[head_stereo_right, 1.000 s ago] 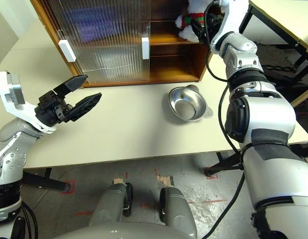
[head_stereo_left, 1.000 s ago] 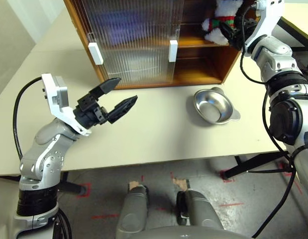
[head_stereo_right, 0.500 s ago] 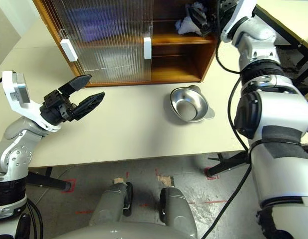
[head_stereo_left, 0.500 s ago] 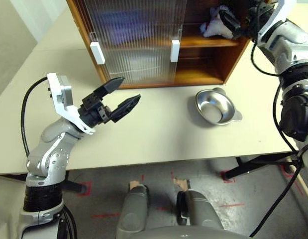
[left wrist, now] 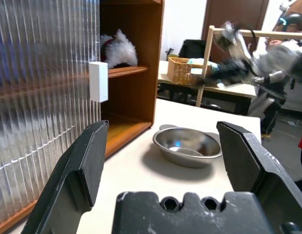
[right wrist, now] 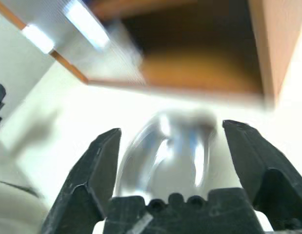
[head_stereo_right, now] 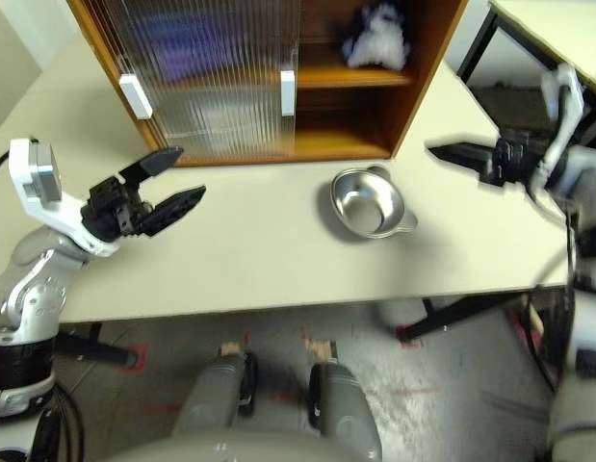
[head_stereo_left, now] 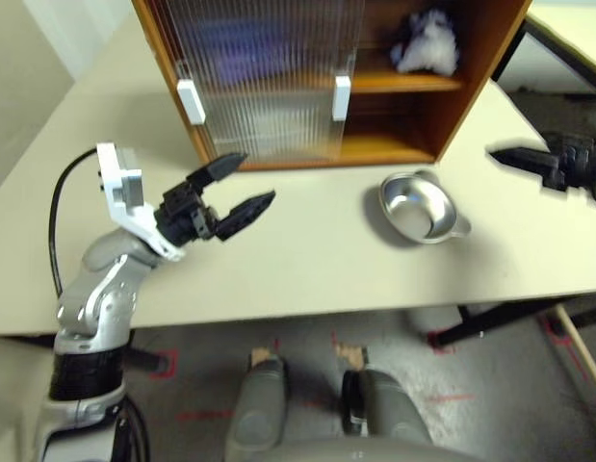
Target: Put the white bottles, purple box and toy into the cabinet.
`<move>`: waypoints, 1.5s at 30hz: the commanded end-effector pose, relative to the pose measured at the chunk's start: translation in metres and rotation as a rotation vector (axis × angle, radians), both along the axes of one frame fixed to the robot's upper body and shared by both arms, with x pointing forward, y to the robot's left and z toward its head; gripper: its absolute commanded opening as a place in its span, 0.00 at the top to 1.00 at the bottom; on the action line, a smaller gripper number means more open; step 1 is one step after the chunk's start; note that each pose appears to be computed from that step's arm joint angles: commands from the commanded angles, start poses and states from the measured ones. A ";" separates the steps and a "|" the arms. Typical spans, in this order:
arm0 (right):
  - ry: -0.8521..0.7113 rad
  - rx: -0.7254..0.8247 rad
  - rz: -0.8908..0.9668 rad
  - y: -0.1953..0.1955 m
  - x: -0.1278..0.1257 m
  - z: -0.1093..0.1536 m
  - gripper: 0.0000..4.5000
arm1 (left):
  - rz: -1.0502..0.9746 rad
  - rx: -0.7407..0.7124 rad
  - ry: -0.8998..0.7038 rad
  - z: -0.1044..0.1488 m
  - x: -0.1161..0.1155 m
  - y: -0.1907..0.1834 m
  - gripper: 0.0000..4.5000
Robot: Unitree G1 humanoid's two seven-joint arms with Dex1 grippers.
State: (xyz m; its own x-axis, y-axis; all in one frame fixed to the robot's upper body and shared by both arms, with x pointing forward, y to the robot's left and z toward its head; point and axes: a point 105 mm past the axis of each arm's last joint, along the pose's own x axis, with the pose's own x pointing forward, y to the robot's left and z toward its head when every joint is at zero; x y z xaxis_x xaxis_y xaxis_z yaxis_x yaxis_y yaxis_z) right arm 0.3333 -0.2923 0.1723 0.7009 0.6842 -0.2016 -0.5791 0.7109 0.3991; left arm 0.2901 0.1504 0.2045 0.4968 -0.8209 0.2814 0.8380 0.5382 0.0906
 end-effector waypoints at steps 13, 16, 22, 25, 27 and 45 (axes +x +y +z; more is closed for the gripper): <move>0.268 0.257 -0.319 0.018 -0.011 -0.071 0.00 | -0.033 0.039 0.001 -0.003 0.002 -0.004 0.00; 0.282 0.251 -0.323 0.023 -0.008 -0.076 0.00 | -0.033 0.044 -0.003 -0.002 0.002 -0.003 0.00; 0.296 0.295 -0.286 0.037 -0.005 -0.074 0.09 | -0.032 0.048 -0.009 -0.001 0.003 -0.001 0.00; 0.327 0.309 -0.242 0.043 -0.010 -0.072 0.30 | -0.024 0.047 -0.017 0.000 0.003 0.000 0.00; 0.326 0.319 -0.226 0.045 -0.011 -0.069 0.45 | -0.024 0.045 -0.018 0.000 0.003 0.000 0.00; 0.275 0.645 -0.112 0.067 0.003 -0.016 1.00 | -0.026 0.036 -0.020 0.000 0.004 -0.001 0.00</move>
State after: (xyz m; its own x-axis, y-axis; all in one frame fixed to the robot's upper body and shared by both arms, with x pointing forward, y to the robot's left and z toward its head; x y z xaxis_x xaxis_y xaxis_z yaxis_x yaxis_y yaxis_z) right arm 0.3319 -0.2264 0.1462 0.7494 0.6621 -0.0108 -0.3146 0.3704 0.8739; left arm 0.2944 0.1513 0.2033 0.4775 -0.8374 0.2659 0.8476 0.5188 0.1118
